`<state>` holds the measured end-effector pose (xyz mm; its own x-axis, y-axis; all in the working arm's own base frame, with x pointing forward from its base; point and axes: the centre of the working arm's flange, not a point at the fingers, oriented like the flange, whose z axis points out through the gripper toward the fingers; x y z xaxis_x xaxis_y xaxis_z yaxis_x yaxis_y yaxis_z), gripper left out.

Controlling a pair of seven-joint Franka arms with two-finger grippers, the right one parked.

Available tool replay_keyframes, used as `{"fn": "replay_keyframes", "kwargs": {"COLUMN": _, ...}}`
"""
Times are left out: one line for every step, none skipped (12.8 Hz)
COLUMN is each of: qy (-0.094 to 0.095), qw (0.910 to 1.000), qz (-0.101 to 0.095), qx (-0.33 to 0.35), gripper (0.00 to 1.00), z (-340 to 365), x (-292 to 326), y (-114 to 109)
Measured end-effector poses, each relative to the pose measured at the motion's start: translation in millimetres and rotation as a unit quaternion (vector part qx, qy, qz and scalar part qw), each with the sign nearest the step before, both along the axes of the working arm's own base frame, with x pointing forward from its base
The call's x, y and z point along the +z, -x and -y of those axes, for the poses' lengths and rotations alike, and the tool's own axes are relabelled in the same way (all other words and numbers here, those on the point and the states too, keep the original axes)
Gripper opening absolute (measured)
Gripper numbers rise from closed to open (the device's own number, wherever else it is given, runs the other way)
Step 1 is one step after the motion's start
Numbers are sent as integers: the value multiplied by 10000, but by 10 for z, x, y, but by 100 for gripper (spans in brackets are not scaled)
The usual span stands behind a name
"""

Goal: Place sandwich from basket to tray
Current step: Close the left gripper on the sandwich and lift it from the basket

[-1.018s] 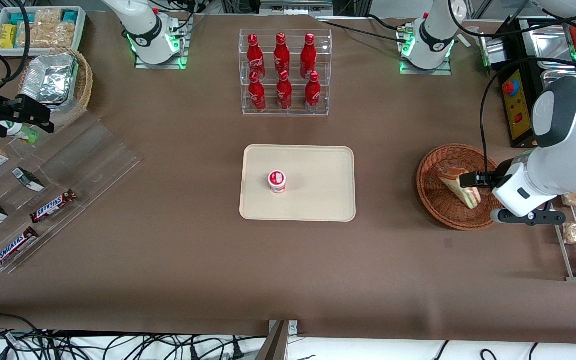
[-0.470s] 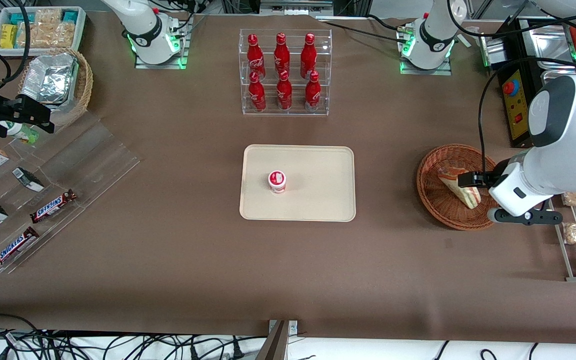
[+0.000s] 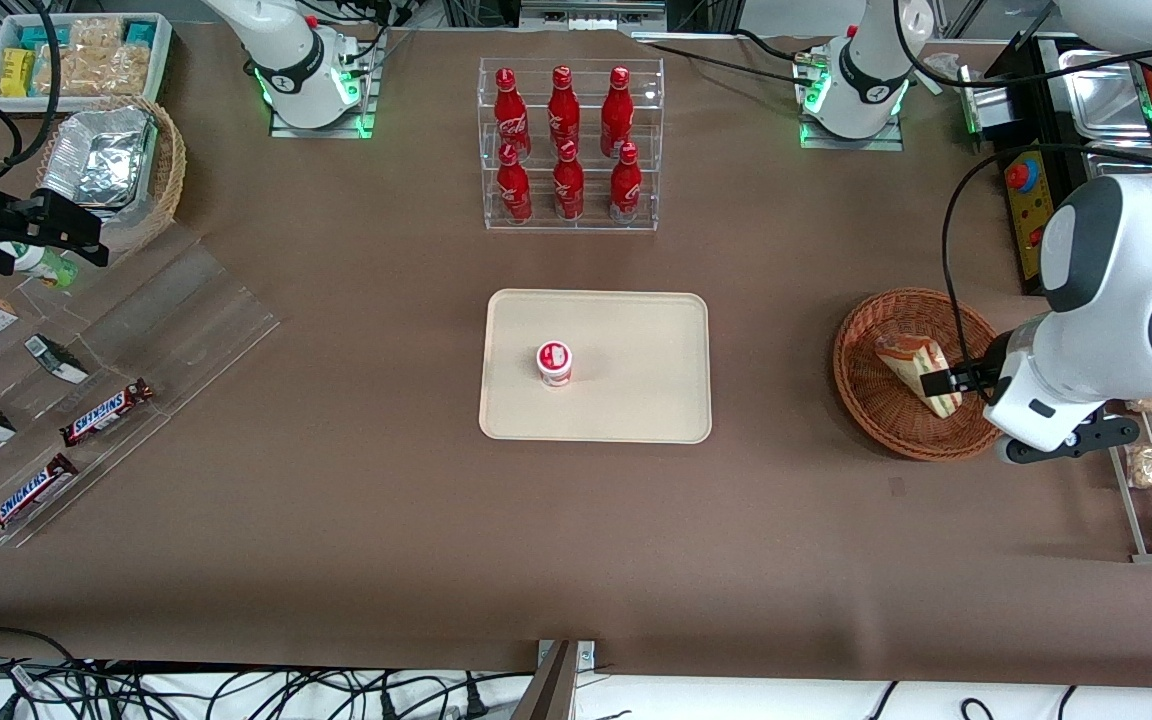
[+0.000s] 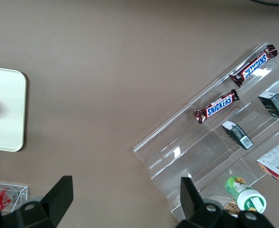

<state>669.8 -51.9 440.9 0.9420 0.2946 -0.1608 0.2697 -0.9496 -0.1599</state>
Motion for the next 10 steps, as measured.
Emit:
{"fn": "replay_keyframes", "kwargs": {"qy": -55, "qw": 9996, "qz": 51, "qx": 271, "gripper": 100, "z": -3, "x": -84, "y": 3}}
{"fn": "replay_keyframes", "kwargs": {"qy": -100, "qw": 9986, "qz": 140, "qx": 501, "gripper": 100, "z": -4, "x": -173, "y": 9}}
{"fn": "replay_keyframes", "kwargs": {"qy": -133, "qw": 9974, "qz": 245, "qx": 658, "gripper": 100, "z": -10, "x": -273, "y": 44}}
{"fn": "replay_keyframes", "kwargs": {"qy": -138, "qw": 9967, "qz": 345, "qx": 721, "gripper": 100, "z": -21, "x": -388, "y": 124}}
{"fn": "replay_keyframes", "kwargs": {"qy": -106, "qw": 9961, "qz": 476, "qx": 737, "gripper": 100, "z": -36, "x": -515, "y": 243}}
{"fn": "replay_keyframes", "kwargs": {"qy": -60, "qw": 9946, "qz": 665, "qx": 799, "gripper": 100, "z": -62, "x": -644, "y": 403}}
{"fn": "replay_keyframes", "kwargs": {"qy": -26, "qw": 9921, "qz": 824, "qx": 940, "gripper": 100, "z": -103, "x": -767, "y": 589}}
{"fn": "replay_keyframes", "kwargs": {"qy": -52, "qw": 9900, "qz": 934, "qx": 1059, "gripper": 100, "z": -143, "x": -863, "y": 759}}
{"fn": "replay_keyframes", "kwargs": {"qy": -187, "qw": 9879, "qz": 1016, "qx": 1157, "gripper": 100, "z": -179, "x": -934, "y": 891}}
{"fn": "replay_keyframes", "kwargs": {"qy": -362, "qw": 9846, "qz": 1103, "qx": 1306, "gripper": 100, "z": -199, "x": -964, "y": 971}}
